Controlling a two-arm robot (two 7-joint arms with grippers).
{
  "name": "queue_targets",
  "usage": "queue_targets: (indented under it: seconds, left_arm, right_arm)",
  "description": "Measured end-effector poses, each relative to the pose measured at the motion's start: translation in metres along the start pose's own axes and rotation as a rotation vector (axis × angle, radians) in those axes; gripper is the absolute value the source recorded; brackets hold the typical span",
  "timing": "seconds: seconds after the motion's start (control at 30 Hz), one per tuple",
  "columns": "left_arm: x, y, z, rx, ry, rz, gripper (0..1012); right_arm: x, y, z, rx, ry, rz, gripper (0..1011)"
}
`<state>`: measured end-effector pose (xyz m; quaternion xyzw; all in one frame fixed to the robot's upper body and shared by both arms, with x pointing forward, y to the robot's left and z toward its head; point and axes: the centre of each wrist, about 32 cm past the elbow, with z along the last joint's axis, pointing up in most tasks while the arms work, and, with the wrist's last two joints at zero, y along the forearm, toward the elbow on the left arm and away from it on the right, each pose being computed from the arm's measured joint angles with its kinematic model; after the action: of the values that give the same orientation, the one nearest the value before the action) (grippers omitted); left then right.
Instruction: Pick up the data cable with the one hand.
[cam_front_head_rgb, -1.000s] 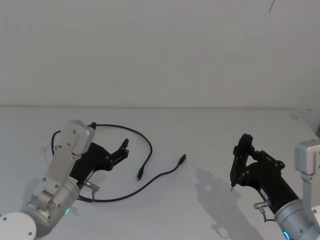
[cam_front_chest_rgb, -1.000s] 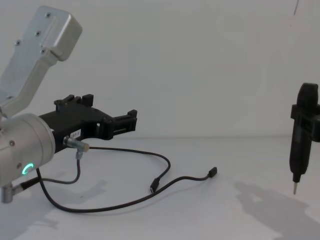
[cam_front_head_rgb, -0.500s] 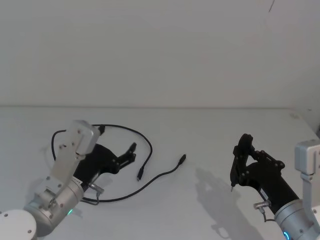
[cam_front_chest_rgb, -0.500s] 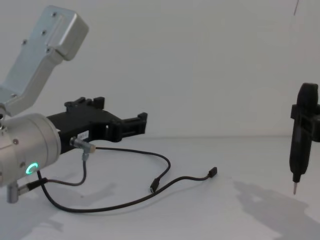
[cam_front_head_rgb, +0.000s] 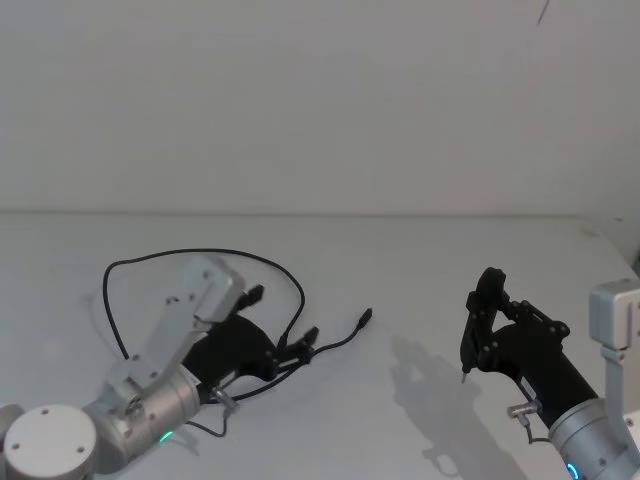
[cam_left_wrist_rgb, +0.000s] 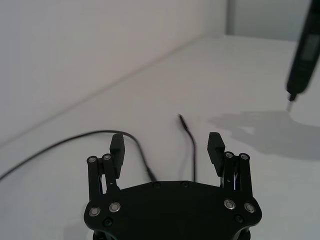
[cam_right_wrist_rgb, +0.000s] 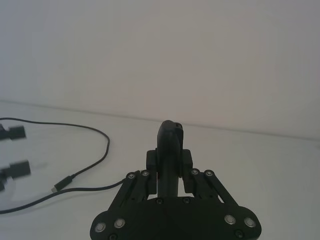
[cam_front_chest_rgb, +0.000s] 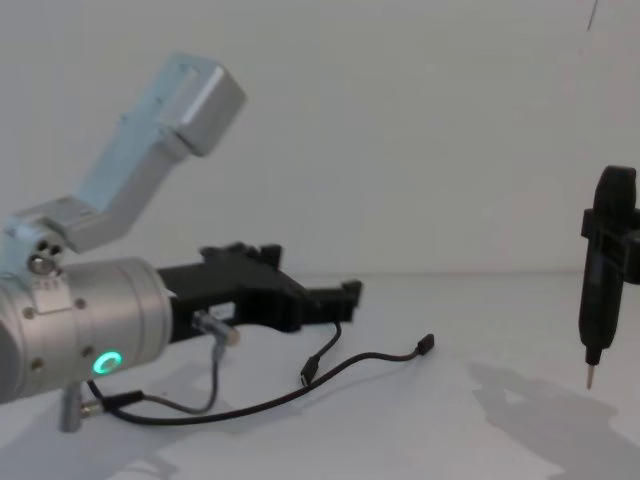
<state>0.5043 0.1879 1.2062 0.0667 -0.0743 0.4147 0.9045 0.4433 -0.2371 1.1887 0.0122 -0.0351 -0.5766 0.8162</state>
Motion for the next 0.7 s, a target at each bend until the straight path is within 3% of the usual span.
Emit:
queue_targets:
  seconds: [0.27,0.5,0.7]
  left_arm:
    - [0.0014,-0.0205,-0.0006,0.091,0.015,-0.119,1001]
    - [0.0044,-0.0367,0.0002,0.151,0.023,-0.168,1001]
    - [0.0063,-0.0471,0.0021,0.188,0.027,-0.183,1001]
  right_arm:
    - [0.000,0.000,0.000,0.000,0.000,0.000,279]
    - [0.000,0.000,0.000,0.000,0.000,0.000,279]
    - [0.000,0.000,0.000,0.000,0.000,0.000,279]
